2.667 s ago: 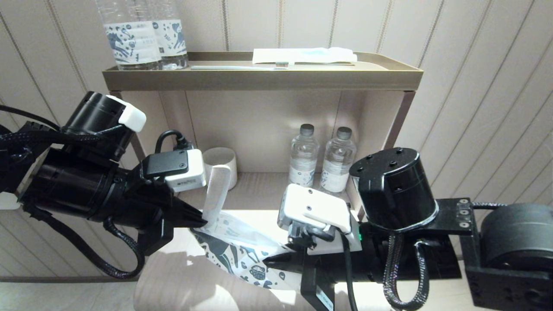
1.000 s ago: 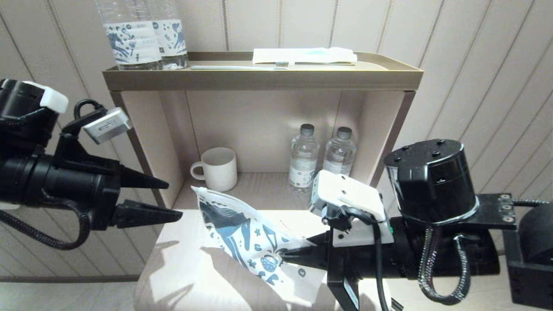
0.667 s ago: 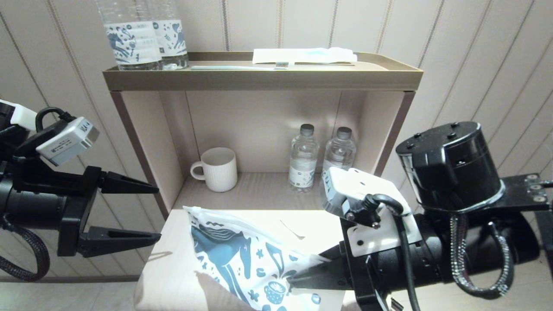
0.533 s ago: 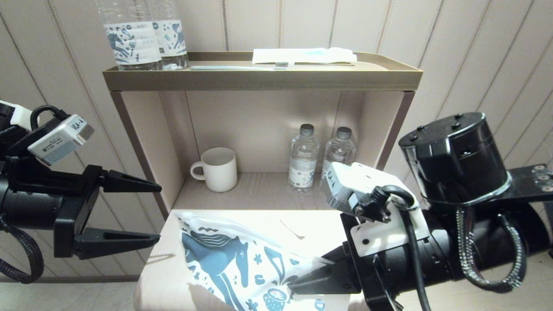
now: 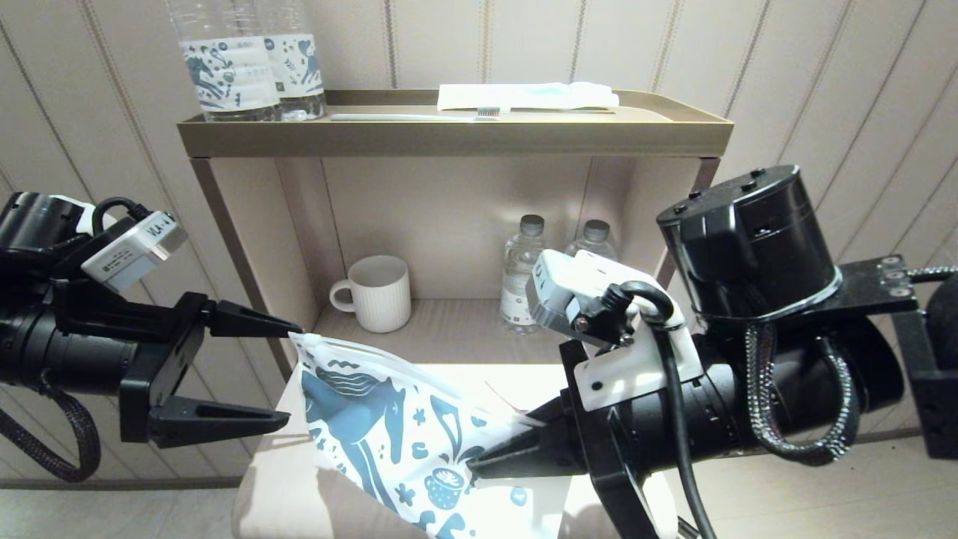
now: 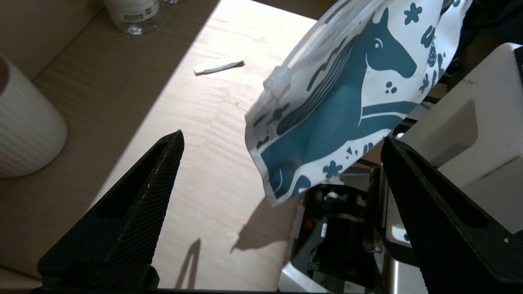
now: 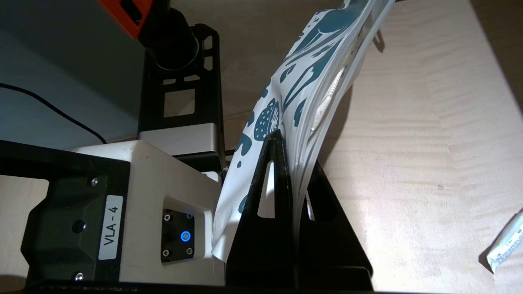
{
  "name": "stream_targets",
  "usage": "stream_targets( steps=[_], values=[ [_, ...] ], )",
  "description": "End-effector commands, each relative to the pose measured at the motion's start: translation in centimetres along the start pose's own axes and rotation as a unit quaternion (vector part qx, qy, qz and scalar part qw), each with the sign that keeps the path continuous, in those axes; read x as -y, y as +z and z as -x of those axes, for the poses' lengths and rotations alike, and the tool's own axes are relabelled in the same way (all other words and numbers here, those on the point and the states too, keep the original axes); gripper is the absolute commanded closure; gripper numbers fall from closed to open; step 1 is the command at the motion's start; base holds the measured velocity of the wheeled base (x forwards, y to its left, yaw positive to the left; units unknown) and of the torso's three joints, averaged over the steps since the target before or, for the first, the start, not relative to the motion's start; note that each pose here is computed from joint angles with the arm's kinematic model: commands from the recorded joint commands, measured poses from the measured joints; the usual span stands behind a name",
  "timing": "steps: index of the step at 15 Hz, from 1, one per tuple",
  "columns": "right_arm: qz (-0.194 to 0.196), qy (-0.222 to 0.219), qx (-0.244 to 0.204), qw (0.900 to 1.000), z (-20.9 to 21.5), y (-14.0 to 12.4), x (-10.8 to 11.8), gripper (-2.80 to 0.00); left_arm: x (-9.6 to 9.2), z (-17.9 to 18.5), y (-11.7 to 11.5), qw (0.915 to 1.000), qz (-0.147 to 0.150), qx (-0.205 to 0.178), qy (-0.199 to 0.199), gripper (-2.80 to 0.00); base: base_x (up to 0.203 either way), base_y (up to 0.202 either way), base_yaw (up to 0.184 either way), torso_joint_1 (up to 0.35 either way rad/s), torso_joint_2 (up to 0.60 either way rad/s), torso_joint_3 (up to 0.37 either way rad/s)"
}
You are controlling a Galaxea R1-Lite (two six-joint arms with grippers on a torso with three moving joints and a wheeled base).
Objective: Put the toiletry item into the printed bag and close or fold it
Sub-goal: Hand it to the other hand
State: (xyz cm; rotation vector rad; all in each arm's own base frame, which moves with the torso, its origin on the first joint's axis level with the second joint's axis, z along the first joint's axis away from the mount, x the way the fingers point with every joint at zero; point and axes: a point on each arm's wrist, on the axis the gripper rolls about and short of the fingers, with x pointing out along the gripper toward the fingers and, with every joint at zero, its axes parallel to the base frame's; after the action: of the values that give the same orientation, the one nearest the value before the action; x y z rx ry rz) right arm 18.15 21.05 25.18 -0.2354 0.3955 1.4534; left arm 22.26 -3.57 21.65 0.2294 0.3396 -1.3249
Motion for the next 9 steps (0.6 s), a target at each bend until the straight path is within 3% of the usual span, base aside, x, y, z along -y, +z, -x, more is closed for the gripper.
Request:
stream_targets(
  steps=[1,5,9],
  values=[
    [0.005,0.016,0.0,1.0,-0.5,0.1,0.0,0.0,0.0,-0.7,0.0,0.9998,0.006,0.001,-0.021,-2.8,0.0,0.0,0.0,0.0,0.0,0.0],
    [0.022,0.031,0.004,0.999,-0.6,0.4,-0.8,0.0,1.5,-0.4,2.9,0.9984,0.006,-0.005,-0.057,-2.8,0.0,0.0,0.0,0.0,0.0,0.0],
    [0.028,0.037,0.007,0.999,-0.7,0.6,-1.2,0.0,3.5,0.8,4.5,0.9933,-0.004,-0.054,-0.102,-2.8,0.0,0.0,0.0,0.0,0.0,0.0]
  ],
)
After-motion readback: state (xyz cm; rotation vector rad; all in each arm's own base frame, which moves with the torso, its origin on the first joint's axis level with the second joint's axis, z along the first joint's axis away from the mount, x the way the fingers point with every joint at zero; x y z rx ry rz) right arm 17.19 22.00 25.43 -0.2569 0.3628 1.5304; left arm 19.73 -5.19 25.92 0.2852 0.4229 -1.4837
